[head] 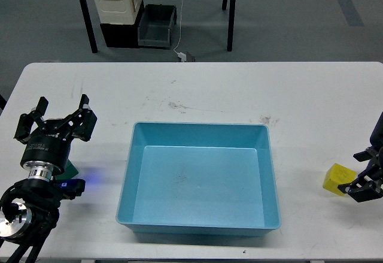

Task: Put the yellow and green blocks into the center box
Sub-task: 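Close the right gripper around the yellow cube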

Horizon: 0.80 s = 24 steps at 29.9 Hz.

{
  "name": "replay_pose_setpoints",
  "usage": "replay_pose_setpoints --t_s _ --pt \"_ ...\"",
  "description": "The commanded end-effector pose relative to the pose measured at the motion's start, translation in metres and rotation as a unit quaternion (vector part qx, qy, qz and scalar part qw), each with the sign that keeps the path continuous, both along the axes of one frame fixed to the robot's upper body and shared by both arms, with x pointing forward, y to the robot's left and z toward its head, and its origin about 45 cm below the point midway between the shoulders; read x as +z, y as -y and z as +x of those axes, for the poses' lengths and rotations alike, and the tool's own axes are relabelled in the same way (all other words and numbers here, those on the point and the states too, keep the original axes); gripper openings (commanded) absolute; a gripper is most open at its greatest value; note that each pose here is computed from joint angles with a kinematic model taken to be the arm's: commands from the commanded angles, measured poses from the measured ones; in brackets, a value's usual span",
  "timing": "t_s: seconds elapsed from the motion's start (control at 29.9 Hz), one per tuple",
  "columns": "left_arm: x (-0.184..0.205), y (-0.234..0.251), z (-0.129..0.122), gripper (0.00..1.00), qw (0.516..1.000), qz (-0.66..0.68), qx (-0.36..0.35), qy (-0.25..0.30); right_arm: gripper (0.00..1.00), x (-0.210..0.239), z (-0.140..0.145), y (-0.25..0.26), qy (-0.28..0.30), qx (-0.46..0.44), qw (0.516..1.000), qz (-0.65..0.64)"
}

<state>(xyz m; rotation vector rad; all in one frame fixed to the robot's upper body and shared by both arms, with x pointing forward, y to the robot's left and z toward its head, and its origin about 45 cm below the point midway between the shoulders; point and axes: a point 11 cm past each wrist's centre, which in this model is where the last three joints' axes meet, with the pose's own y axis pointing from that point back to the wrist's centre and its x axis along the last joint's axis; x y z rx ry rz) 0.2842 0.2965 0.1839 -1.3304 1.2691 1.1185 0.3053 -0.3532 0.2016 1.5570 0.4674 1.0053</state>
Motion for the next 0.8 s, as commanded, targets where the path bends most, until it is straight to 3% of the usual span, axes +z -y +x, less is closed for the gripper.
replay_pose_setpoints --t_s 0.0,0.43,0.77 --pt "-0.001 0.000 0.000 1.00 1.000 0.000 0.001 -0.001 0.99 -0.010 0.007 -0.005 -0.003 -0.001 1.000 0.000" --pt "-0.002 -0.001 0.000 1.00 1.000 0.001 0.001 -0.002 0.99 -0.037 0.009 -0.026 -0.030 0.021 0.999 -0.006" --pt "-0.002 -0.001 0.000 1.00 1.000 0.001 0.001 -0.002 0.93 -0.042 0.006 -0.023 -0.032 0.030 0.999 -0.021"
